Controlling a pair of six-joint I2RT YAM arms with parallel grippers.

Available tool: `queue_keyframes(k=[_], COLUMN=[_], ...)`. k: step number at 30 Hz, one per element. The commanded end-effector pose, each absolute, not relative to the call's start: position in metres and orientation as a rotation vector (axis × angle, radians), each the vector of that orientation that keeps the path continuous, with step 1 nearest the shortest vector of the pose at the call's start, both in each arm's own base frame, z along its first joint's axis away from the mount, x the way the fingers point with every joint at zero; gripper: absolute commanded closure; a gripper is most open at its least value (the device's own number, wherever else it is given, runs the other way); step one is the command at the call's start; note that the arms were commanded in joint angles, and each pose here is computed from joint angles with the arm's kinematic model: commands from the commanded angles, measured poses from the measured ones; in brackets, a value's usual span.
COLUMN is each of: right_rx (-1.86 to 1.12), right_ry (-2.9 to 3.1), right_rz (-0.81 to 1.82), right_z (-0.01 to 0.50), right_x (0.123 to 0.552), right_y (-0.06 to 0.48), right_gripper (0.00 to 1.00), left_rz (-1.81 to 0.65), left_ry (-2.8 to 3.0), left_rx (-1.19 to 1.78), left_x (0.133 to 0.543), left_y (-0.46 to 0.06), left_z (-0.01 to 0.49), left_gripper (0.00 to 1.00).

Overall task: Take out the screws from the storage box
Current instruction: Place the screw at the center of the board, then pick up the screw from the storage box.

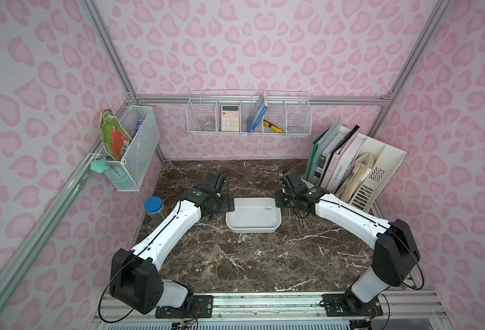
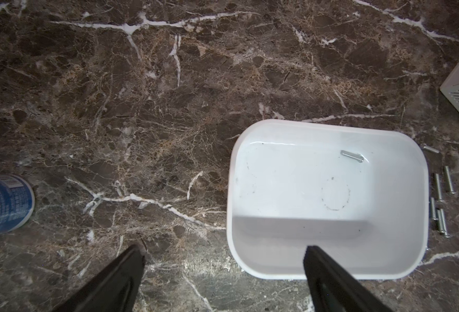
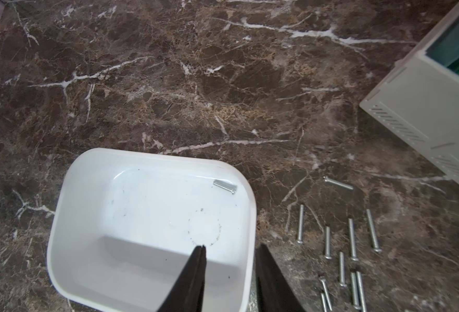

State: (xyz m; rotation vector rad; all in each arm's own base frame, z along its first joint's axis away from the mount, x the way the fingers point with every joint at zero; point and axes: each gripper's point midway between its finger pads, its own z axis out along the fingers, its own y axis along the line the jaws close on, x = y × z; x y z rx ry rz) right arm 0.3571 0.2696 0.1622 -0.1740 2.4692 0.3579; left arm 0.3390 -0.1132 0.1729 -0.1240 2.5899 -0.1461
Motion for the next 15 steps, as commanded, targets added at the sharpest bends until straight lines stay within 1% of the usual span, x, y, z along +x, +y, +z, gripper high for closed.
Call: queue_keyframes(k=[1,4,5,15], right_rx=[-0.244,-0.291,-0.303,-0.407], right_ry=[2.479,2.503,2.482,2.502], right_rz=[0.364,0.339,0.354,0.376], right_z=[0.160,0.150,0.157,0.146], right_x=[0.355,0.351,0.354,0.354], right_y=[0.281,0.288,0.296,0.328], right_gripper=[0.65,0.66,0.66,0.67], left_rz=[-0.134,-0.129,-0.130,-0.133], left_ry=[2.586,2.598,2.599,2.552], left_rx=[-0.136,-0.148,-0.154,-0.207], left_x=[0.343,0.344,0.345,0.355], left_y=[-0.111,-0.111,-0.110,-0.099], left_z=[0.170,0.167,0.166,0.168], left_gripper=[0.03,0.03,0.03,0.02])
